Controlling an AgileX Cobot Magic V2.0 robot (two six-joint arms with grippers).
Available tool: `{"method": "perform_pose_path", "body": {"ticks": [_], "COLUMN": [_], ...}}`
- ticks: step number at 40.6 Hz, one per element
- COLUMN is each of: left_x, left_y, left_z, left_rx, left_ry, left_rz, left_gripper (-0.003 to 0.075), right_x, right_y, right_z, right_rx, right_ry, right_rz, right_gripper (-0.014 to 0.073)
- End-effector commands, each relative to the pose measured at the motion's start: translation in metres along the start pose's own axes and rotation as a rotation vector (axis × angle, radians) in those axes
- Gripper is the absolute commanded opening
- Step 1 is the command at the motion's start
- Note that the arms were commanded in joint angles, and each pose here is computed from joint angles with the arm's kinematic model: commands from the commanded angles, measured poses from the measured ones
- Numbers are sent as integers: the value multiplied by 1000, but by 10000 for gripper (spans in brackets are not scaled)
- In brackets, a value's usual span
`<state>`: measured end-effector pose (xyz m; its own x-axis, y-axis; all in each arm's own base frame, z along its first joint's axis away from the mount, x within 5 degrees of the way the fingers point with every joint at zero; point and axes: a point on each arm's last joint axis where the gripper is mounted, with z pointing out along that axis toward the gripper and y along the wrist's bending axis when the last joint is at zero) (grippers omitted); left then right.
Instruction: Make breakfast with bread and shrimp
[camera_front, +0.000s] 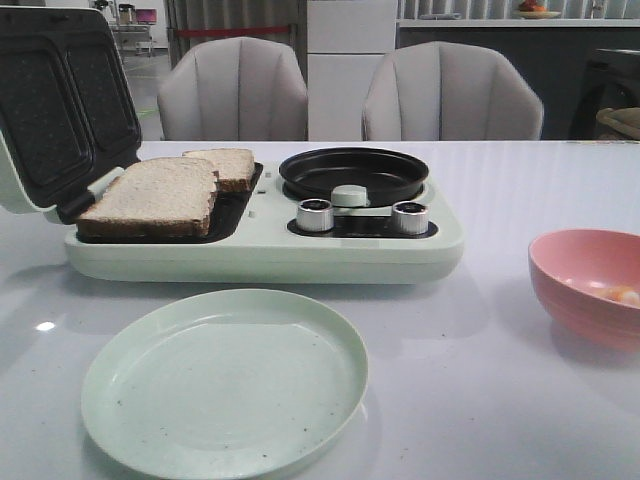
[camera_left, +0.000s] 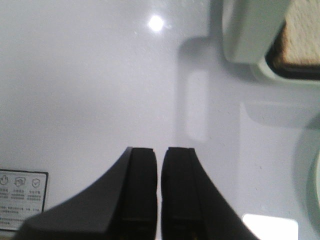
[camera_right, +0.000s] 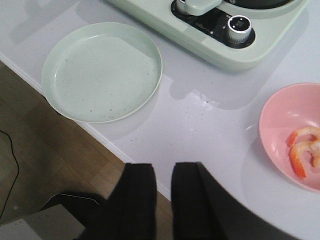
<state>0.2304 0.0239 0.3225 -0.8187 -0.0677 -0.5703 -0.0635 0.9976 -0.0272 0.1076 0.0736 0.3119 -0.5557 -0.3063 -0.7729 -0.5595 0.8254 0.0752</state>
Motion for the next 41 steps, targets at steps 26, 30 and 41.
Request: {"method": "perform_pose_path", "body": {"ticks": [26,30,41], "left_x": [-115,-126,-138], "left_y": [52,50,26], "left_z": [68,79,83], "left_rx": [88,145,379], "left_ry": [-276,-267,-281], "left_rz": [-295,-314,-235], "left_gripper": [98,98,98], "right_x": [-13,-13,-13], "right_y": [0,0,0], "right_z": [-6,-6,-6], "right_rx": [4,4,4], "right_ry": [-99,-99,-99], "right_rz": [-6,-6,-6], "right_gripper": [242,242,242]}}
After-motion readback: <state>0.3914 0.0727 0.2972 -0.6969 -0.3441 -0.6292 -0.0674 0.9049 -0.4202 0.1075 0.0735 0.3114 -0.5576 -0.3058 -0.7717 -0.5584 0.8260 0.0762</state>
